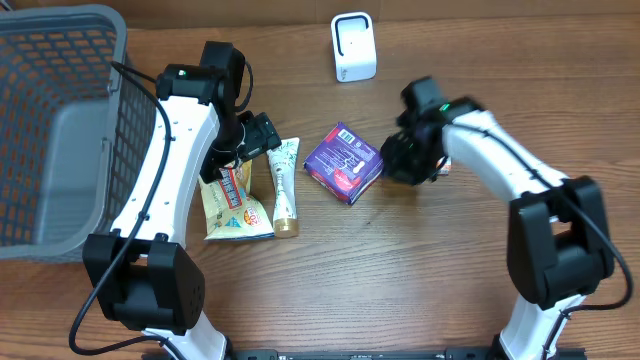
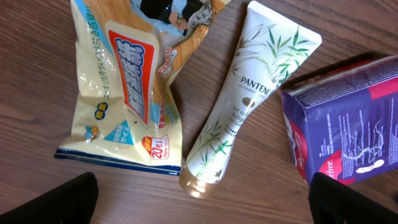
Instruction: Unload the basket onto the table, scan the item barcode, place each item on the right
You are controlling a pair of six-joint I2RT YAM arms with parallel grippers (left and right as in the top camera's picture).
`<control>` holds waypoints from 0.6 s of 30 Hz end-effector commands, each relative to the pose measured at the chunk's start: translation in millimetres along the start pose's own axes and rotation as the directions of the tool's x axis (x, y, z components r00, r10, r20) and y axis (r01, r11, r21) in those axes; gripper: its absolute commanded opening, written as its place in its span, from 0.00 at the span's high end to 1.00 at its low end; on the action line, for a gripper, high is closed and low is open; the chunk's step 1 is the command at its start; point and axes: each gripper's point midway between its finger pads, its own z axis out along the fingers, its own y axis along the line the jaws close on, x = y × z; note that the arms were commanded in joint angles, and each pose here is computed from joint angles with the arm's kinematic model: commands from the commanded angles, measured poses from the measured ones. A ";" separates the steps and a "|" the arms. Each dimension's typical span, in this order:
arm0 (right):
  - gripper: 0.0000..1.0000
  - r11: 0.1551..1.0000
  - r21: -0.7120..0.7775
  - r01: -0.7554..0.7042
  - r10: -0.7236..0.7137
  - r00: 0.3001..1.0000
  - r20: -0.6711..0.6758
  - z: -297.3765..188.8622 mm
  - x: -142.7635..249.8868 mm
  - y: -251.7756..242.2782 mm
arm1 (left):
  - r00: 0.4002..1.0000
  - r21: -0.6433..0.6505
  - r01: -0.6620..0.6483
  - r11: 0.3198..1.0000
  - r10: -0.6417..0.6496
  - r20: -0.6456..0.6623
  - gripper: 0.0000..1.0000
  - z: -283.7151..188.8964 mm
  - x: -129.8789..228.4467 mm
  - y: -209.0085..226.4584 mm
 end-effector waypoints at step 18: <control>0.01 1.000 0.013 -0.001 0.000 0.995 0.102 -55.8 -43.9 -30.6 | 0.995 -0.056 -0.069 0.996 0.073 0.065 0.00 4.8 3.5 -12.4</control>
